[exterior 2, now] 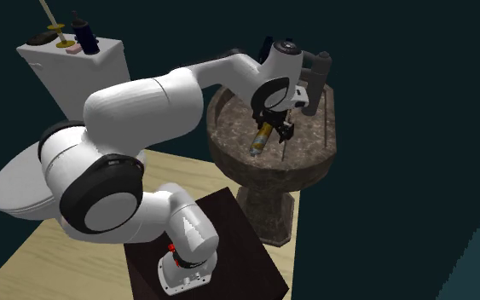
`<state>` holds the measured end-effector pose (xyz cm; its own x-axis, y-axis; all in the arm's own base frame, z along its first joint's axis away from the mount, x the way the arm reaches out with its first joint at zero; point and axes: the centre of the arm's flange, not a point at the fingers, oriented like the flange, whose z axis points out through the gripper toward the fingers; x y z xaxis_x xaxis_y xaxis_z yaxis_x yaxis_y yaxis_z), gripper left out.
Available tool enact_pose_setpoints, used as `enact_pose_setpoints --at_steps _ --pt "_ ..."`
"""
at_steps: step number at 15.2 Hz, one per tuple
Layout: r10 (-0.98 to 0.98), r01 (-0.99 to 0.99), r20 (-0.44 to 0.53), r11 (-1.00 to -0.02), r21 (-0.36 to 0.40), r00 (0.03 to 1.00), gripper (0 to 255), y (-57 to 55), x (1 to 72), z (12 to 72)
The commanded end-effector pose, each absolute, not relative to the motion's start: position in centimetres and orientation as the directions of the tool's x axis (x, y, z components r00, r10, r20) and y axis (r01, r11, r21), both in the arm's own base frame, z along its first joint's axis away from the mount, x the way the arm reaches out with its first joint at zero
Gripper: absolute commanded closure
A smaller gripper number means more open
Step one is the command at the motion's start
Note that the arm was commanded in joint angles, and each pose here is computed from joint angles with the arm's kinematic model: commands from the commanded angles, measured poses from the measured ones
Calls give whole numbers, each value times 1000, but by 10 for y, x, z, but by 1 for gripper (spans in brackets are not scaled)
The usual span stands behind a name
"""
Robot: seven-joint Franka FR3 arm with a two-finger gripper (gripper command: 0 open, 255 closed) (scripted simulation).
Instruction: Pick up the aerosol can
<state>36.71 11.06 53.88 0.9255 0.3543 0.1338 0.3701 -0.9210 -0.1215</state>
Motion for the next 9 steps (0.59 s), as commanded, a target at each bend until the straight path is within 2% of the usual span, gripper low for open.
enact_pose_setpoints --at_steps 1,4,9 --pt "443 459 136 -881 -118 886 0 131 371 526" --pt "564 579 135 -808 -114 814 0 163 375 504" --pt "579 593 135 -797 -113 804 0 167 375 480"
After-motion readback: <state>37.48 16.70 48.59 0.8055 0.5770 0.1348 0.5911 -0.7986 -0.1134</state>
